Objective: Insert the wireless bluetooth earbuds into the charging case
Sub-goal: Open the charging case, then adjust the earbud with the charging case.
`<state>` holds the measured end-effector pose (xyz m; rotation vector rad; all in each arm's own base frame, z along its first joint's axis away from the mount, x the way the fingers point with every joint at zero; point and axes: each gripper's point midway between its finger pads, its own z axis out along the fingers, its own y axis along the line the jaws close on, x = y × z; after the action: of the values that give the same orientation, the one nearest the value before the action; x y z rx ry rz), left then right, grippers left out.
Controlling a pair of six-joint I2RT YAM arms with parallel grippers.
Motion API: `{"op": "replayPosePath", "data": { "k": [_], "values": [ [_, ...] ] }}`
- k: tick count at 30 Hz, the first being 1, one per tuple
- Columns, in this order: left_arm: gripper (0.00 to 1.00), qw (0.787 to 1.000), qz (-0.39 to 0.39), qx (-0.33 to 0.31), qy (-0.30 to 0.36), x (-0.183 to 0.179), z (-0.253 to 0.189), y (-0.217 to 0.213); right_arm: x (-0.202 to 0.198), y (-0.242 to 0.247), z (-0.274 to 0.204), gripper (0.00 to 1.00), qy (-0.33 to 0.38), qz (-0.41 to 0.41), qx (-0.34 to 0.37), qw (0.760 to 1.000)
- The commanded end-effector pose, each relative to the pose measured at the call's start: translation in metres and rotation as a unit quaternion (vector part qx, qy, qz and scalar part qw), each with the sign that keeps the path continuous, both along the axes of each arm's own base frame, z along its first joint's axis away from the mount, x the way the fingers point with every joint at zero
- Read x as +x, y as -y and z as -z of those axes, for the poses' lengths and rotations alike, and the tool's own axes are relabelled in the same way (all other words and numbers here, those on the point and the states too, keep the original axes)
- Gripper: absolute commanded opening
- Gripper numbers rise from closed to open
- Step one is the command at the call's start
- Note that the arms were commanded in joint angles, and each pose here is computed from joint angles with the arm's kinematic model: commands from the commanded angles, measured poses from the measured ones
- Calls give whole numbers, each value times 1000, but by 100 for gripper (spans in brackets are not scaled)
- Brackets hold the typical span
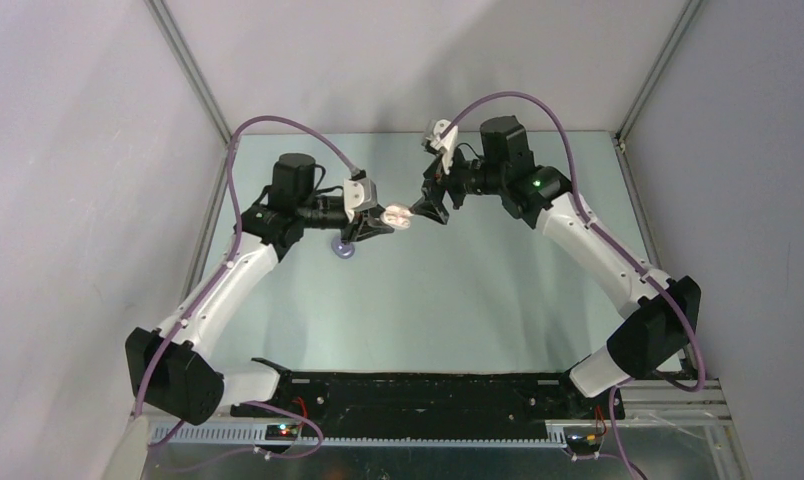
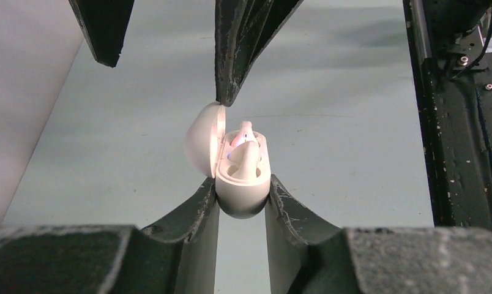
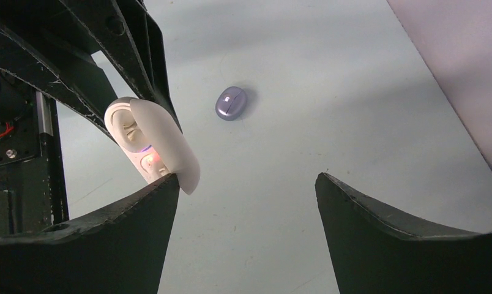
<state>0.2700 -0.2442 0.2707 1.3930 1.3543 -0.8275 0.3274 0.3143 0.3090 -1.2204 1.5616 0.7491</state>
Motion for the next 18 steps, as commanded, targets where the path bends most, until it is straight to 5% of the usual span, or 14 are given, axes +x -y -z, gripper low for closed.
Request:
{"op": "replayPosePath", "data": {
  "k": [1, 9, 18],
  "values": [
    [0, 999, 20, -10, 36, -8, -22, 2, 5, 0, -37, 86, 31, 9, 36, 999],
    [0, 999, 4, -9, 51, -6, -22, -2, -13, 16, -61, 69, 56, 8, 51, 997],
    [0, 998, 0, -6, 60, -5, -23, -2, -78, -5, -59, 27, 122, -139, 38, 982]
  ]
}}
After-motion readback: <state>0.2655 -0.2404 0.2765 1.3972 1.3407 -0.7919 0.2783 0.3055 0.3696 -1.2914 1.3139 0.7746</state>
